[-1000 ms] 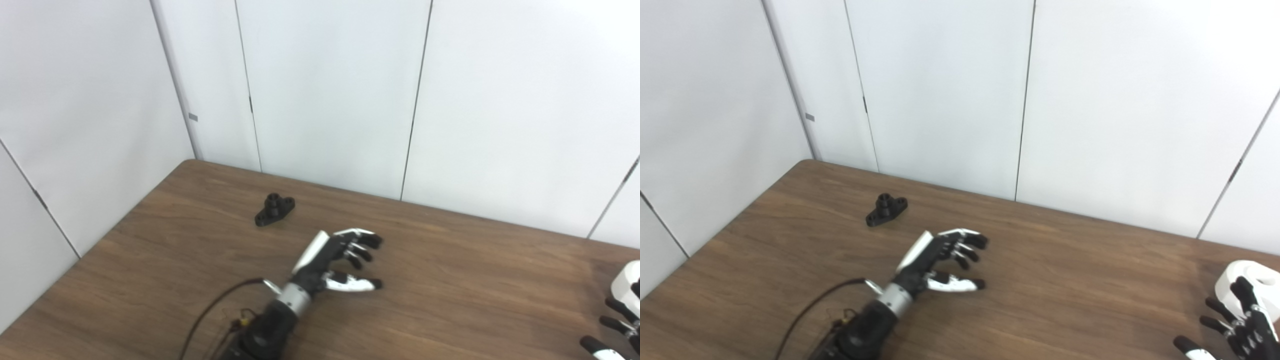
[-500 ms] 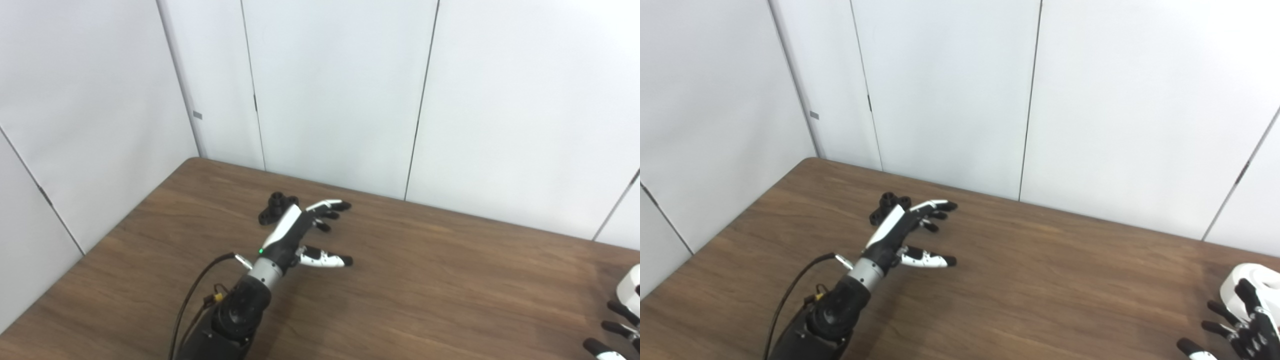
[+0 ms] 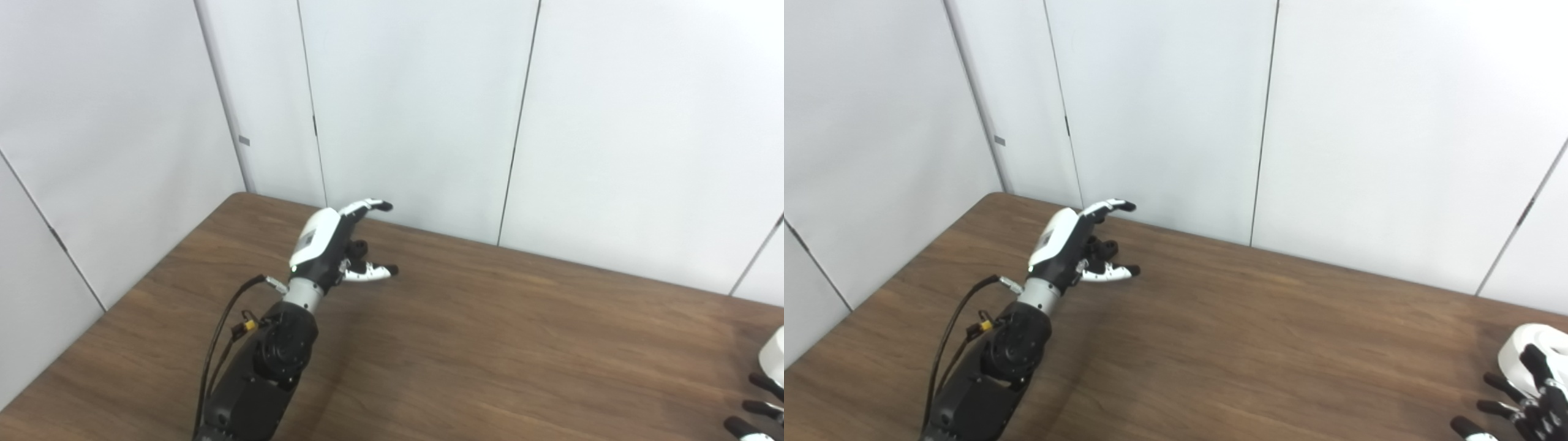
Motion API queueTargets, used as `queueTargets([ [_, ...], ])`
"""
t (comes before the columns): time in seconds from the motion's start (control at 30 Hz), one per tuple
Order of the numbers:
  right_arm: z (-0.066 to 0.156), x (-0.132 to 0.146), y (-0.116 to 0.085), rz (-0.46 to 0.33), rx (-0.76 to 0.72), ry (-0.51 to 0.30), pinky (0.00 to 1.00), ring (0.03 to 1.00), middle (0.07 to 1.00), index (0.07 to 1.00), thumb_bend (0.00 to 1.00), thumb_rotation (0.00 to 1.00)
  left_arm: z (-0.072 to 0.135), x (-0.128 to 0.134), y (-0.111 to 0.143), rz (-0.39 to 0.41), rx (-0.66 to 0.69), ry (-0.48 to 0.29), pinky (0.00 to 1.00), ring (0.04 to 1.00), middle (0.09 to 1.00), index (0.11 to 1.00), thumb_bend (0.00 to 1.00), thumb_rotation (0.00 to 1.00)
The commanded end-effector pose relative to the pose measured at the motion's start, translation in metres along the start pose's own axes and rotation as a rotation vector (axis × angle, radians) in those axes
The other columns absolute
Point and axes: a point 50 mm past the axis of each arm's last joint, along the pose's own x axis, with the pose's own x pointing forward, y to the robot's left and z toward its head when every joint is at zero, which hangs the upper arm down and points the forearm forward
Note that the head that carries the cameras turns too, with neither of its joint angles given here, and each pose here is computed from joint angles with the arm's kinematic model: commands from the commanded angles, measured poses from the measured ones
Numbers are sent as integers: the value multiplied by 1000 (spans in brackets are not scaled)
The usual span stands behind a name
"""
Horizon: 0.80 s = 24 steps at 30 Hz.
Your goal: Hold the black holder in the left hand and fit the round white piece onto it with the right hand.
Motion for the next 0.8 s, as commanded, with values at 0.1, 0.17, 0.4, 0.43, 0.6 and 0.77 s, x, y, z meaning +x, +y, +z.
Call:
queueTargets([
  [0.1,-11,-10,-4,-3,1,17,606,773,955,934,756,205,2,25,33,154,96,-17,746,892,866,761,763,13],
  [0.17,-10,-11,-4,-4,-4,15,598,769,953,933,761,209,-2,26,35,171,121,3,765,916,882,758,777,47],
  [0.4,-9,-12,-5,1,-7,12,590,775,961,942,743,193,-14,29,36,207,172,83,818,999,999,916,885,197],
  [0.43,-9,-12,-5,0,-4,13,591,775,962,943,743,188,-16,30,37,212,190,99,842,1000,1000,907,903,215],
  [0.6,-8,-13,-6,-3,-10,16,585,774,959,939,749,198,-25,35,38,236,240,160,995,1000,1000,843,978,274],
  [0.77,-8,-13,-7,-2,-3,13,588,775,964,941,739,183,-33,37,39,189,267,264,1000,1000,1000,820,1000,360],
])
